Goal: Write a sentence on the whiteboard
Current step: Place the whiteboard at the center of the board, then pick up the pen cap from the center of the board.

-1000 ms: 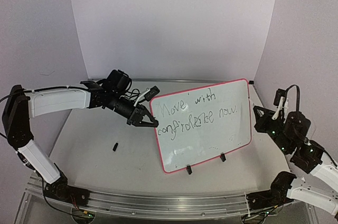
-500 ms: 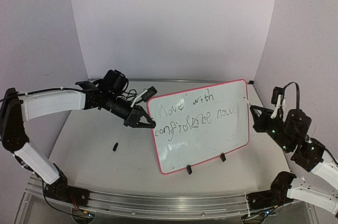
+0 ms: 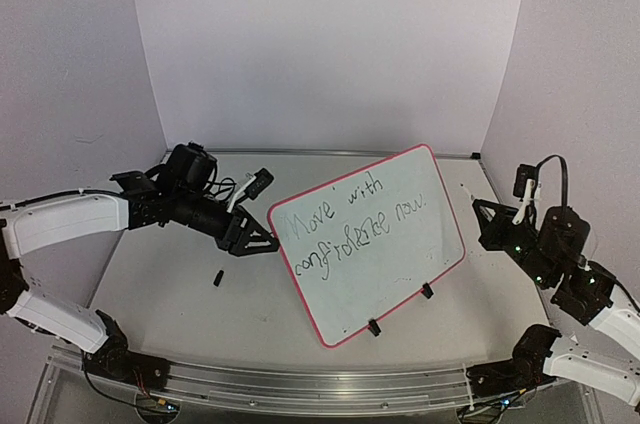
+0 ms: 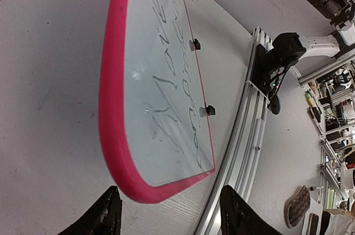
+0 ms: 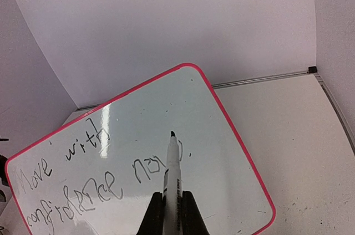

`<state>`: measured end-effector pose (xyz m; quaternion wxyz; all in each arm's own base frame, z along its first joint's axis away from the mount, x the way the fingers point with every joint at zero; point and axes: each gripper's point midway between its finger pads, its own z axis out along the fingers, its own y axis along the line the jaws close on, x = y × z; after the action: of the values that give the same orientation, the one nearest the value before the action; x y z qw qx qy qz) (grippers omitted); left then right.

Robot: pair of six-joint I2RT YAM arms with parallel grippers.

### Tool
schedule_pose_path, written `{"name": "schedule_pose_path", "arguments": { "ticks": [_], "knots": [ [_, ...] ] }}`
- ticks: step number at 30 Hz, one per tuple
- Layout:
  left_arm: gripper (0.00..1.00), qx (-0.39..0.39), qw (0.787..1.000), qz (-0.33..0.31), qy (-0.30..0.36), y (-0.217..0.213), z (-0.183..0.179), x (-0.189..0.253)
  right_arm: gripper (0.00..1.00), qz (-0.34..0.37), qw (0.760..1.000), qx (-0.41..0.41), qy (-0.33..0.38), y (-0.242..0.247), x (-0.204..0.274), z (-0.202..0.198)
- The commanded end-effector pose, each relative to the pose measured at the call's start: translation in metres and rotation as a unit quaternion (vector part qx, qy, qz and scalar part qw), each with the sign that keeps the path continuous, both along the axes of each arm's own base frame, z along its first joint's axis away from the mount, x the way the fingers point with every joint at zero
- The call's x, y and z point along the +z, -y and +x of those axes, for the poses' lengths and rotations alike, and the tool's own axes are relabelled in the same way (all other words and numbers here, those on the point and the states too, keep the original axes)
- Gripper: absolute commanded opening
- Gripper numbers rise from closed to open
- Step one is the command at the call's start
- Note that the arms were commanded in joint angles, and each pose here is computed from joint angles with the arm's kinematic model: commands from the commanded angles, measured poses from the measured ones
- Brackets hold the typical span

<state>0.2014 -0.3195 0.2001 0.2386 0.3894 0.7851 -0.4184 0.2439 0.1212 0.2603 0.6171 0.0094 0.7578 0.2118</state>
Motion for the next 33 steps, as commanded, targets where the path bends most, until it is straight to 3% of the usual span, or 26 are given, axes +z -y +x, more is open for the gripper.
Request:
{"name": "schedule_pose_path", "arguments": {
  "ticks": [1, 8, 14, 18, 24, 33],
  "knots": [
    [0.62, 0.060, 0.998, -0.009, 0.020, -0.010, 0.009, 0.008, 0.00, 0.010, 1.000, 0.000, 0.020, 0.002, 0.020, -0.001],
    [0.67, 0.176, 0.984, 0.003, 0.029, -0.043, 0.020, 0.006, 0.00, 0.009, 1.000, 0.008, 0.023, -0.001, 0.023, -0.002],
    [0.72, 0.312, 0.949, 0.040, 0.015, -0.088, 0.032, -0.002, 0.00, 0.025, 0.999, 0.029, 0.018, -0.010, 0.030, -0.003],
    [0.72, 0.368, 0.923, 0.112, -0.010, -0.112, 0.035, -0.042, 0.00, 0.029, 0.997, 0.073, 0.007, -0.028, 0.032, -0.004],
    [0.72, 0.365, 0.906, 0.210, -0.039, -0.115, 0.042, -0.106, 0.00, 0.037, 0.981, 0.187, -0.030, -0.076, 0.032, -0.009],
    [0.74, 0.348, 0.898, 0.264, -0.052, -0.112, 0.059, -0.149, 0.00, 0.073, 0.937, 0.337, -0.048, -0.131, 0.041, -0.028]
  ]
}}
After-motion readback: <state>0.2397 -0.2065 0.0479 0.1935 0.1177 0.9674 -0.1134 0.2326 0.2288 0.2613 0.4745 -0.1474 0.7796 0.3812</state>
